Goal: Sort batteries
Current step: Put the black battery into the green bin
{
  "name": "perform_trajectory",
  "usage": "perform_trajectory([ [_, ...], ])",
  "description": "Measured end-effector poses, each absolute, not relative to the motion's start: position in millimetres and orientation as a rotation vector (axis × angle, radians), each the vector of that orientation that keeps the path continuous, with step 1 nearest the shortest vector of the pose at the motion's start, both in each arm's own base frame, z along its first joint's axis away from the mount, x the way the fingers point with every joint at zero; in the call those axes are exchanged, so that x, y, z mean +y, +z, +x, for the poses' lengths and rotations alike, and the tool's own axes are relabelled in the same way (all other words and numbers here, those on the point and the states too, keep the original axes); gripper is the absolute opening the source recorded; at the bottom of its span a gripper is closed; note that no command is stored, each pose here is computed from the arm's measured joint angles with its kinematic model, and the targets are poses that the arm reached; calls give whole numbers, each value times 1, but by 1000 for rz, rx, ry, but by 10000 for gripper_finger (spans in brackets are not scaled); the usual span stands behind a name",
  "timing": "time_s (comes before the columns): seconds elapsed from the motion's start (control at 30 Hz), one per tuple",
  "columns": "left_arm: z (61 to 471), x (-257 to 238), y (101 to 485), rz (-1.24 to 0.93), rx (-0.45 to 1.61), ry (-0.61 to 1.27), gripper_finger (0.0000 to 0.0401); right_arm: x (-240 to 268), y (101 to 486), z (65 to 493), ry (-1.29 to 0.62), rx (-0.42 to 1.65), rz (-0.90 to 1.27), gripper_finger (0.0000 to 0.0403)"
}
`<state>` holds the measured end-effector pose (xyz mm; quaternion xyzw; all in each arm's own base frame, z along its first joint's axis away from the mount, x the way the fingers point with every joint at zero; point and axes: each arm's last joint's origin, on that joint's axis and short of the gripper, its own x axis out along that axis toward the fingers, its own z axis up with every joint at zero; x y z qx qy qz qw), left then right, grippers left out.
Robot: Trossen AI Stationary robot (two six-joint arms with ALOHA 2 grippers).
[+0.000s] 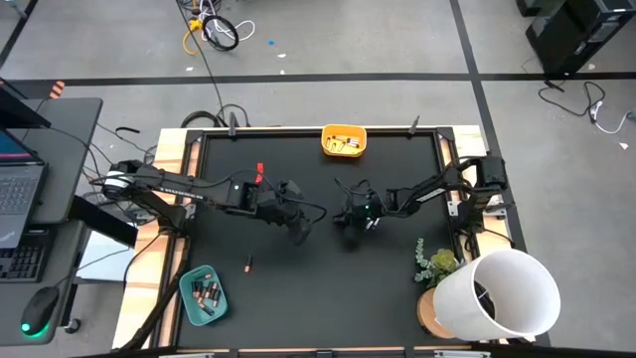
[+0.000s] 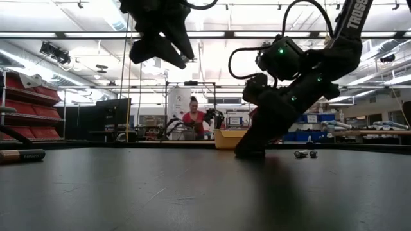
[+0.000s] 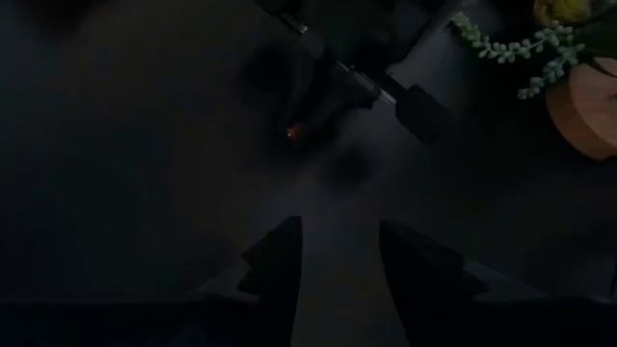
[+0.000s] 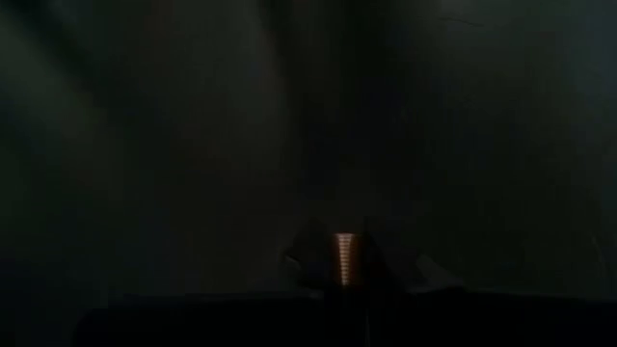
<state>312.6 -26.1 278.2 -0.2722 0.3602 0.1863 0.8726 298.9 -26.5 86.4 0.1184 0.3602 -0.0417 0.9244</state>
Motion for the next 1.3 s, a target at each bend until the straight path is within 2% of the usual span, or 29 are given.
perform_trajectory([
  [0.17, 312, -26, 278, -567, 758, 390, 155, -29, 105, 303, -119, 654, 268, 26],
  [0.5, 312, -25, 277, -609, 741, 425, 155, -39, 173, 317, -114, 388, 215, 26],
  [0.67, 312, -24, 256, -662, 686, 460, 155, -39, 208, 310, -115, 275, 231, 26],
  [0.8, 321, -26, 251, -748, 489, 373, 155, -38, 243, 299, -108, 140, 297, 26],
  [0.9, 330, -26, 265, -756, 259, 260, 155, -37, 264, 291, -92, 39, 345, 26],
  [1.03, 333, -18, 280, -698, 73, 281, 162, -35, 288, 280, -63, -93, 382, 26],
  [1.17, 336, -14, 291, -690, -19, 284, 194, -33, 300, 273, -46, -157, 388, 26],
  [1.3, 342, -14, 295, -637, -20, 290, 238, -28, 301, 272, -28, -152, 389, 26],
])
